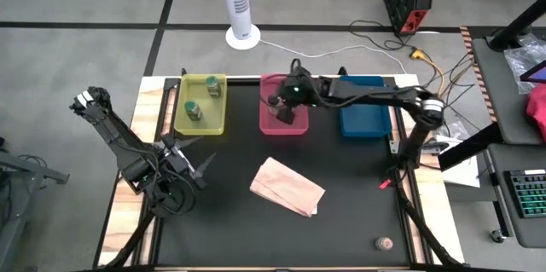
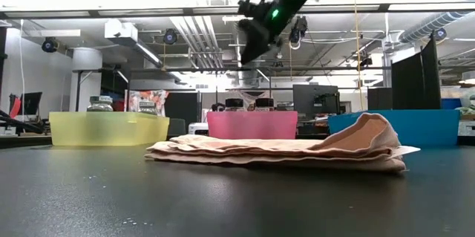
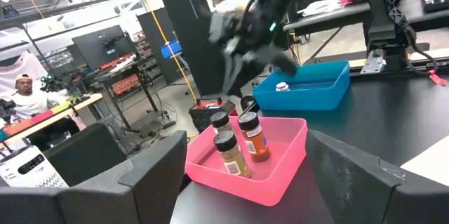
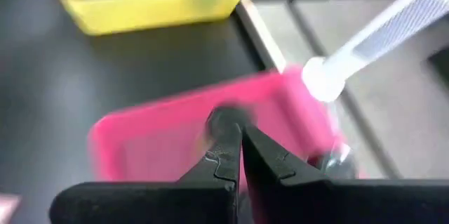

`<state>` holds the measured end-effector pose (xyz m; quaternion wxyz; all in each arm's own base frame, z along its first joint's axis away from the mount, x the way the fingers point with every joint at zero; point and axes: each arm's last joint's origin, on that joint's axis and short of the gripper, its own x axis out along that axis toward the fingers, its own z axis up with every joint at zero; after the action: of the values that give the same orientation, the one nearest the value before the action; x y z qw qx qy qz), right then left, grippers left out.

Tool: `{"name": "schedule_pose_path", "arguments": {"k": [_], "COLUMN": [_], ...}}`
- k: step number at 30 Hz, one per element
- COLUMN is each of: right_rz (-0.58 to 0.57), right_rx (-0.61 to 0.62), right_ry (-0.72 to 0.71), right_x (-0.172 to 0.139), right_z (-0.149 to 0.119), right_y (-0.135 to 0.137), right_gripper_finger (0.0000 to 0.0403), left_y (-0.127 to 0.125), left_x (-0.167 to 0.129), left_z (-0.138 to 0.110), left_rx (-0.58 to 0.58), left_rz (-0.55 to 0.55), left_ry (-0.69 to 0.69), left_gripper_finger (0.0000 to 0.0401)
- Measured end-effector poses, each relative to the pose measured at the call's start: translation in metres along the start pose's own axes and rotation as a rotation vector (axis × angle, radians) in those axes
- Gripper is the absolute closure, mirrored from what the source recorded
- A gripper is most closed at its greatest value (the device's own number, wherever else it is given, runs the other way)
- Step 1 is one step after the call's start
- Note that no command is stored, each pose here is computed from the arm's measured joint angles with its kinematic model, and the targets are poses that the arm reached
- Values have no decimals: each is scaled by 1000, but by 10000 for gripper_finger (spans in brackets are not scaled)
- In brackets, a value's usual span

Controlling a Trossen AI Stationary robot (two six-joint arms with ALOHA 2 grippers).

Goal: Sort spices by type
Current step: Put the brown seasoning bottle into the blue bin

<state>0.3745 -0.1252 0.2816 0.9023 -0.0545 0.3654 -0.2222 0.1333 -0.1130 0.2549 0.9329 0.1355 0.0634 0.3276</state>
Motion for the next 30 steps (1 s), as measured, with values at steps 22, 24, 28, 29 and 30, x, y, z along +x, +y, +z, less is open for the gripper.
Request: {"name": "schedule_pose_path", "arguments": {"k": [22, 24, 28, 29, 30], "right_rz": [324, 282, 133, 106, 86], "right_rx": [676, 706, 838, 867, 894], "right_ry": [1031, 1079, 1118, 1117, 1105], "right_x": [-201, -217, -253, -262, -271], "right_z": [-76, -86, -111, -118, -125], "right_y": [158, 175, 202, 209, 216], "right_gripper_finger": [394, 394, 394, 394, 394], "left_y": [0, 0, 2, 3, 3], "left_x": [0, 0, 0, 0, 0], "left_z": [0, 0, 4, 5, 6], "left_rx": [89, 111, 149, 160, 173], "left_rz": [0, 0, 13, 22, 29], "left_ry": [0, 0, -7, -13, -17], "left_gripper_finger": [127, 127, 127, 127, 127]}}
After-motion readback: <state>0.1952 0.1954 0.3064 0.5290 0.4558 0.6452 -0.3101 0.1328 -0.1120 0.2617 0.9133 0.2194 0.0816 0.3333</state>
